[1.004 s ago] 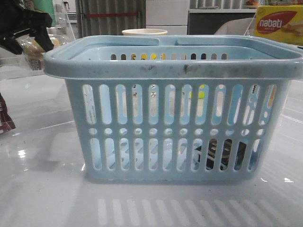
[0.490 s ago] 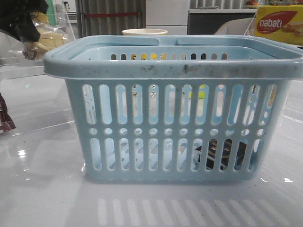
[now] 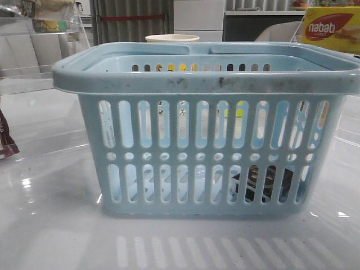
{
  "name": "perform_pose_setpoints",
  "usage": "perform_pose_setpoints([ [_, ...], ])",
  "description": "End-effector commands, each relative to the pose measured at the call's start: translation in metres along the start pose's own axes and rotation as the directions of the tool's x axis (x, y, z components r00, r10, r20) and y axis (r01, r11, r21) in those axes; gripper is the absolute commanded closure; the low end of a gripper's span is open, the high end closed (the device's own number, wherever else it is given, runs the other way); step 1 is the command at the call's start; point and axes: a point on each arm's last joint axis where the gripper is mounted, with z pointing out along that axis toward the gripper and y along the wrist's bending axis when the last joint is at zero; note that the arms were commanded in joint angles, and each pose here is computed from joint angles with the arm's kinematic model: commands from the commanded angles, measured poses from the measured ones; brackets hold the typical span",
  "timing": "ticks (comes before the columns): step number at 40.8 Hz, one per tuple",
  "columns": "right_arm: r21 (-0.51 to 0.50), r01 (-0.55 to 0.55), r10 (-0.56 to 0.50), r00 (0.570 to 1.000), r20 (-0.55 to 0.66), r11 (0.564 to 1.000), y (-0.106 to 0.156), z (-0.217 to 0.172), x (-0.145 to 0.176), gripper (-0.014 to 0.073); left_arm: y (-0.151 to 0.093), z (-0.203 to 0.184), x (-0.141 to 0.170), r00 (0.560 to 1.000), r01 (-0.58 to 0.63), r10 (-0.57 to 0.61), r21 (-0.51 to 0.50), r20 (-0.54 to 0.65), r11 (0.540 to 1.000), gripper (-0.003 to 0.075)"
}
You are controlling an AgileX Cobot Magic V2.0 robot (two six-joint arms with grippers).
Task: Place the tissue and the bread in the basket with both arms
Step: 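Carry the bread over the basket and release it with the left gripper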
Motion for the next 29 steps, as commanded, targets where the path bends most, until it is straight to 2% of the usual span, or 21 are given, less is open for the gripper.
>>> perform_pose_setpoints([
  [1,0.015,0.017,-0.018,0.995,0.093,1.0,-0.001,-0.006,-0.012,0.0076,-0.035,-0.037,-0.015,0.985,-0.112,0.102,0.066,0.136,0.992,0.0627],
  [7,0.015,0.017,-0.018,0.995,0.093,1.0,-0.001,-0.006,-0.012,0.0076,-0.075,-0.038,-0.004,0.977,-0.192,0.173,0.163,0.126,0.968,0.0627],
  [14,0.015,0.017,-0.018,0.995,0.093,1.0,-0.001,-0.006,-0.012,0.0076,-0.125,-0.026,0.021,0.94,-0.339,0.319,0.276,0.117,0.899,0.0627],
  [21,0.015,0.017,-0.018,0.995,0.093,1.0,-0.001,-0.006,-0.012,0.0076,-0.149,-0.006,0.041,0.927,-0.374,0.361,0.325,0.102,0.869,0.0625],
  [24,0.015,0.017,-0.018,0.995,0.093,1.0,-0.001,-0.006,-0.012,0.0076,-0.152,0.003,0.045,0.927,-0.373,0.366,0.332,0.087,0.866,0.0587],
  [29,0.015,0.017,-0.018,0.995,0.093,1.0,-0.001,-0.006,-0.012,0.0076,-0.156,0.015,0.05,0.926,-0.371,0.373,0.34,0.061,0.864,0.0395],
])
